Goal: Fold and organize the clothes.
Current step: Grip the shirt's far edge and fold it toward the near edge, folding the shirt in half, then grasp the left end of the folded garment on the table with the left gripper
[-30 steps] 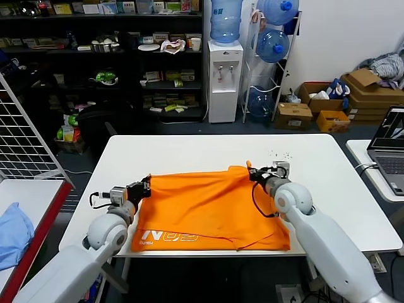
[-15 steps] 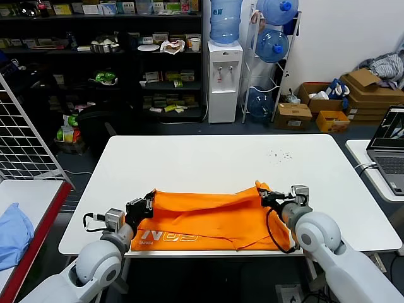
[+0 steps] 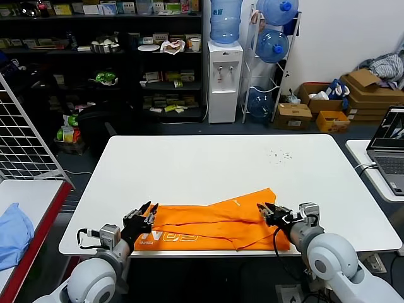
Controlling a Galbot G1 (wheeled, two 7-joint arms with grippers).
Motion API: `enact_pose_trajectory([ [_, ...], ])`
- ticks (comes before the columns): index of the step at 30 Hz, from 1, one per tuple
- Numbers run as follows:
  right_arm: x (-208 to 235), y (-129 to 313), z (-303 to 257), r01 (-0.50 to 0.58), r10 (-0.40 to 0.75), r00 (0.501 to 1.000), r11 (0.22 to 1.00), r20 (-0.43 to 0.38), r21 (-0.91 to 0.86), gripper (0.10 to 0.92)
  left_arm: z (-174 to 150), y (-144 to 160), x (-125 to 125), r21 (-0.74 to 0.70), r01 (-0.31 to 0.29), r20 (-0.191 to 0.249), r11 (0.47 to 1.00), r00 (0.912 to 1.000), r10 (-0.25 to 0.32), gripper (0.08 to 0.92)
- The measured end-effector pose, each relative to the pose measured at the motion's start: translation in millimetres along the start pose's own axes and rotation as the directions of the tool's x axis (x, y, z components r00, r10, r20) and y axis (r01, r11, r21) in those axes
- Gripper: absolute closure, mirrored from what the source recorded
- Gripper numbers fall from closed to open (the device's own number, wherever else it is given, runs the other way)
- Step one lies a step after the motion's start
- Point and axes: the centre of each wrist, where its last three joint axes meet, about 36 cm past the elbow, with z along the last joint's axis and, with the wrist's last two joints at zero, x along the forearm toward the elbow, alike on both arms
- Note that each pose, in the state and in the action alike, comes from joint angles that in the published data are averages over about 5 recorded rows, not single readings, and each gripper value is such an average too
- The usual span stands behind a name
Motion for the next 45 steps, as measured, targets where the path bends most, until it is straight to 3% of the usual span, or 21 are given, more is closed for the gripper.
enact_pose_trajectory([
  [14, 18, 1, 10, -0.010, 0.010, 1.000, 1.000, 0.008, 0.000, 0.155, 28, -4, 3, 0.030, 0.030, -0.029, 0.999, 0.9992, -0.029, 0.207],
  [18, 20, 1, 13, -0.014, 0.014, 1.000, 1.000, 0.007, -0.003, 0.107, 36, -3, -1, 0.047, 0.039, -0.034, 0.998, 0.9987, -0.037, 0.110],
  [22, 21, 2, 15, -0.015, 0.015, 1.000, 1.000, 0.006, -0.006, 0.101, 42, -2, -6, 0.064, 0.047, -0.043, 0.997, 0.9981, -0.044, 0.082],
  [25, 23, 2, 15, -0.018, 0.018, 1.000, 1.000, 0.006, -0.007, 0.101, 48, -2, -9, 0.077, 0.056, -0.057, 0.995, 0.9970, -0.052, 0.117],
  [33, 24, 1, 15, -0.025, 0.025, 1.000, 1.000, 0.007, -0.007, 0.101, 62, -3, -14, 0.106, 0.080, -0.095, 0.991, 0.9930, -0.070, 0.325],
  [45, 25, 1, 17, -0.028, 0.028, 1.000, 1.000, 0.008, -0.011, 0.101, 70, -5, -15, 0.132, 0.104, -0.112, 0.986, 0.9897, -0.089, 0.672],
])
